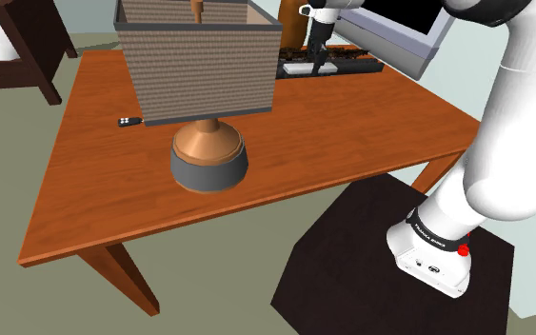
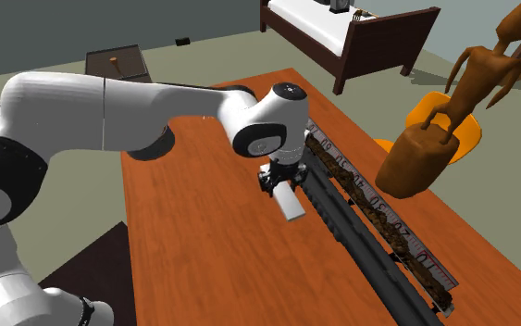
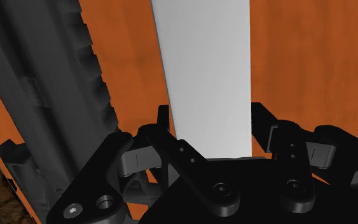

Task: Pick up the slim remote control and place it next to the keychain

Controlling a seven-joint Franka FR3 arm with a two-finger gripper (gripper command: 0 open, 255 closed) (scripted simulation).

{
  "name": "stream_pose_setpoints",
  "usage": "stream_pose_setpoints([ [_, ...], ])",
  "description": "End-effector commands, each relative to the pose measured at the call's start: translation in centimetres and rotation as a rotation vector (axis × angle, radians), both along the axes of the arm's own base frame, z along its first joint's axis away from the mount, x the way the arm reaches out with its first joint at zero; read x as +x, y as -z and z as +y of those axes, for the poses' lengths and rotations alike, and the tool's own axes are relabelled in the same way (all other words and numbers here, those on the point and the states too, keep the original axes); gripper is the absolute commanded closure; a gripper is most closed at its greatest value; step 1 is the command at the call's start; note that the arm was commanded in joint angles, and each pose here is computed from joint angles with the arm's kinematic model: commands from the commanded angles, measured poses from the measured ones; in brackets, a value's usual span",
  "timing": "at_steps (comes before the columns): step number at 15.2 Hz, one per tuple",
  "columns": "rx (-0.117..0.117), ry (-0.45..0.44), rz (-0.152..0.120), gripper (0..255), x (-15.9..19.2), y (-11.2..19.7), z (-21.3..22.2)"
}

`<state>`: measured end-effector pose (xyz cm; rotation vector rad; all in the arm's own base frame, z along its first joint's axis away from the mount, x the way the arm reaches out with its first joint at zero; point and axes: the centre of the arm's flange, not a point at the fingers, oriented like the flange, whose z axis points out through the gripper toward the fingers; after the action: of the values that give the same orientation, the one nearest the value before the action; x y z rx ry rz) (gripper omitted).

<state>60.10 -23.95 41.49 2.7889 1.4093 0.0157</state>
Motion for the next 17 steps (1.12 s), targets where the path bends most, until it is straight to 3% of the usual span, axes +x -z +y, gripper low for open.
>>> stream_pose_setpoints([
  [1,0.0,0.001,0.0,255,0.1,0.0,2.8],
  [17,0.0,0.001,0.0,255,1.9,-0.1,23.9],
])
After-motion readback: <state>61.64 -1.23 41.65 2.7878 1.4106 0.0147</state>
